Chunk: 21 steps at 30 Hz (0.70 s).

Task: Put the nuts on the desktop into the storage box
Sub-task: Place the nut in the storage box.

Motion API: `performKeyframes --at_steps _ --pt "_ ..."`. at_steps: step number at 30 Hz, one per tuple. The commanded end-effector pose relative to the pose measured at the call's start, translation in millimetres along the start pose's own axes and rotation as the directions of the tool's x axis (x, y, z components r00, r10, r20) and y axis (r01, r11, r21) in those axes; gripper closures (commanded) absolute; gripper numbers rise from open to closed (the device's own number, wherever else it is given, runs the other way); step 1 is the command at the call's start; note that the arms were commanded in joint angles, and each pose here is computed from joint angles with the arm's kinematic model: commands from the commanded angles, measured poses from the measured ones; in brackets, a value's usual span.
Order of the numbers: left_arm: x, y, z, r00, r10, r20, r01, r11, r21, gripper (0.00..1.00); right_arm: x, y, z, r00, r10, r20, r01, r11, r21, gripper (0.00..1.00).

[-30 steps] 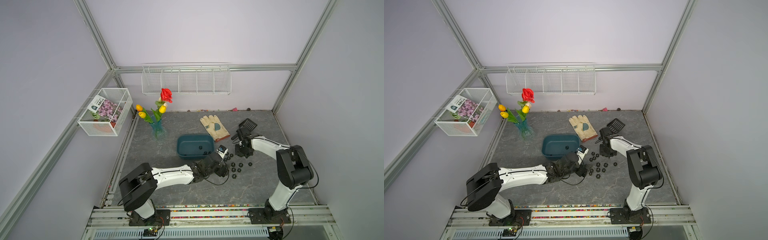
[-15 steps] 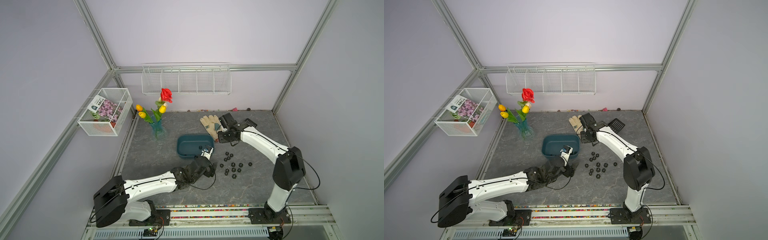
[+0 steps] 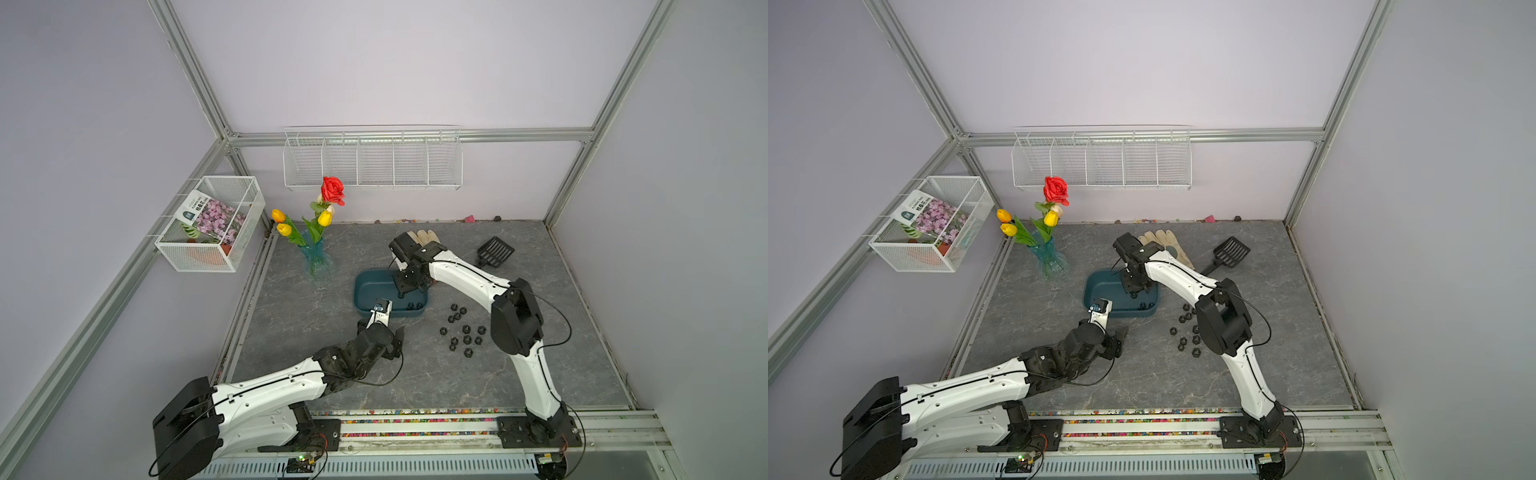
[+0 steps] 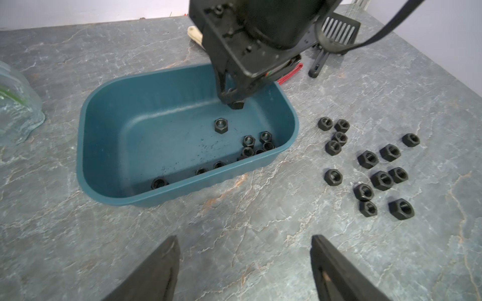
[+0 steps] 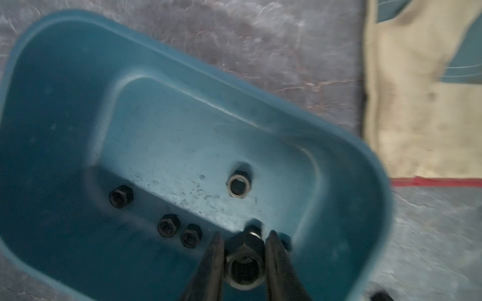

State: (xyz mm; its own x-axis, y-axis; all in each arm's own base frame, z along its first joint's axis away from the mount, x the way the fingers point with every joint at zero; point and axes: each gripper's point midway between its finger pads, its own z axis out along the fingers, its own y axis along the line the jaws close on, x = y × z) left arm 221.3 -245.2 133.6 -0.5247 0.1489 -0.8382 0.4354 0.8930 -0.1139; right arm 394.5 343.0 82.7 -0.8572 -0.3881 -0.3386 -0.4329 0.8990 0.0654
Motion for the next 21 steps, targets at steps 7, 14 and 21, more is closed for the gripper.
performKeyframes --at_steps 7,14,21 --pt "7 8 3 1.0 -0.022 -0.009 0.022 1.0 -0.023 0.19 14 15 35 0.996 -0.028 -0.087 0.025 0.999 -0.031 0.88" --pt "10 9 6 1.0 -0.021 -0.019 0.021 0.999 -0.025 0.19 20 18 51 0.993 -0.026 -0.113 0.022 0.999 -0.04 0.88" --pt "11 7 7 1.0 -0.02 -0.022 0.02 1.0 -0.019 0.19 24 17 56 0.992 -0.029 -0.125 0.025 0.999 -0.035 0.76"
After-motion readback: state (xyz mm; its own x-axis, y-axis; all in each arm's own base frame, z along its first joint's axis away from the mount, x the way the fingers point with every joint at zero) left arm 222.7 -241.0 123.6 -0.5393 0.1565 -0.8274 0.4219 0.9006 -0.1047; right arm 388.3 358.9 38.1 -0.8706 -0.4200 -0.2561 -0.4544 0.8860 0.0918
